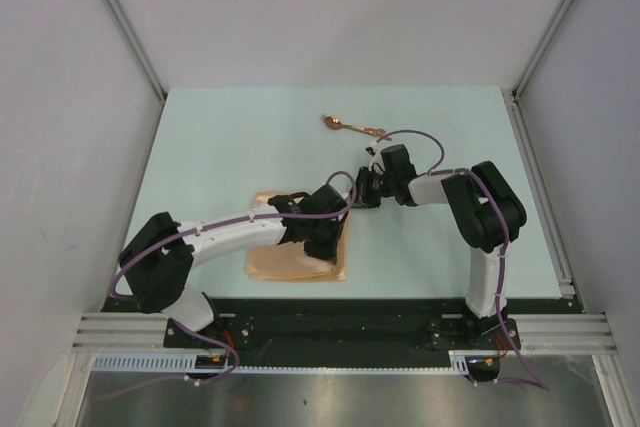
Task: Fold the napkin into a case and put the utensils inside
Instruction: Smooth out the lower triangle-folded napkin at the center of the board.
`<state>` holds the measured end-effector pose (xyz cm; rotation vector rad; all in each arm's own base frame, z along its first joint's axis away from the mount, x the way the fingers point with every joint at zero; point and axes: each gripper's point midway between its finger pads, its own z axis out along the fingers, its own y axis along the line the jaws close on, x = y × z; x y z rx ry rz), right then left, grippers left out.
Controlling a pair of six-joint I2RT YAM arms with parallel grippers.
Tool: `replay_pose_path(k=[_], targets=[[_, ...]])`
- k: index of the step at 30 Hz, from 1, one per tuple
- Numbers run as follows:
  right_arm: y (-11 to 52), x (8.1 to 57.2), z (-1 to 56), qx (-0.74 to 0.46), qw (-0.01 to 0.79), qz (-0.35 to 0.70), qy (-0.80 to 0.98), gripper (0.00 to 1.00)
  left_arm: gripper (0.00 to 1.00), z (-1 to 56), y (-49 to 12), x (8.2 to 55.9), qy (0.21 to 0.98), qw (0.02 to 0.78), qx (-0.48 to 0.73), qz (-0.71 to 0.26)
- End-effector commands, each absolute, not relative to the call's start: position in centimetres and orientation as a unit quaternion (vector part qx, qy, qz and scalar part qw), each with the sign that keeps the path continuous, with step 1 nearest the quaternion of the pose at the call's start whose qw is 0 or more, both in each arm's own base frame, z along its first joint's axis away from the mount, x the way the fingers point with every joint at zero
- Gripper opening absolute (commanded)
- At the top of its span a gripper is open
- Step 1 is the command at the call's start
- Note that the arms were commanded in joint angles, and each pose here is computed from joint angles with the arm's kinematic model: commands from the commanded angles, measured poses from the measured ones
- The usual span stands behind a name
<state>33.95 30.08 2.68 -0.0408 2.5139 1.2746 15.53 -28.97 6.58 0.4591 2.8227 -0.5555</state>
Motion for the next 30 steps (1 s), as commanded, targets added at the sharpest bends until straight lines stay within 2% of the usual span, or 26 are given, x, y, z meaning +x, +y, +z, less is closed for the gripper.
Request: replay_pose_path(k=[1, 7, 15, 18, 19, 21, 23, 26, 29, 30], targets=[[30.3, 35.4, 3.8, -0.020, 0.179, 0.463, 0.868, 0.09, 0.00, 7.8, -32.9, 15.1, 0.951, 0.106, 0.166, -0.237], [30.0, 35.1, 4.0, -0.020, 0.181, 0.467, 0.865, 0.08, 0.00, 5.8, -33.8, 14.8, 0.958, 0.083, 0.168, -0.216], [29.8, 34.5, 4.2, -0.024, 0.178, 0.466, 0.866, 0.08, 0.02, 5.1, -32.6, 15.1, 0.964, 0.093, 0.170, -0.181], [29.2, 33.6, 4.4, -0.019, 0.167, 0.464, 0.870, 0.14, 0.27, 5.7, -32.4, 15.3, 0.963, 0.102, 0.176, -0.178], [29.0, 33.3, 4.6, -0.021, 0.166, 0.463, 0.870, 0.16, 0.43, 6.2, -32.4, 15.5, 0.961, 0.109, 0.179, -0.181], [28.5, 32.4, 5.4, -0.026, 0.160, 0.465, 0.870, 0.23, 0.56, 8.0, -32.6, 15.5, 0.954, 0.125, 0.187, -0.200], [27.9, 31.1, 6.0, -0.038, 0.154, 0.460, 0.874, 0.31, 0.73, 9.6, -32.7, 15.9, 0.949, 0.134, 0.195, -0.209], [26.8, 29.0, 6.5, -0.054, 0.144, 0.447, 0.881, 0.38, 0.76, 11.8, -32.7, 17.3, 0.945, 0.144, 0.194, -0.220], [25.3, 26.4, 6.1, -0.056, 0.133, 0.427, 0.893, 0.43, 0.71, 13.5, -32.8, 19.9, 0.938, 0.169, 0.187, -0.236], [25.1, 25.6, 6.0, -0.056, 0.131, 0.427, 0.893, 0.46, 0.64, 13.8, -32.2, 21.6, 0.941, 0.178, 0.170, -0.233]])
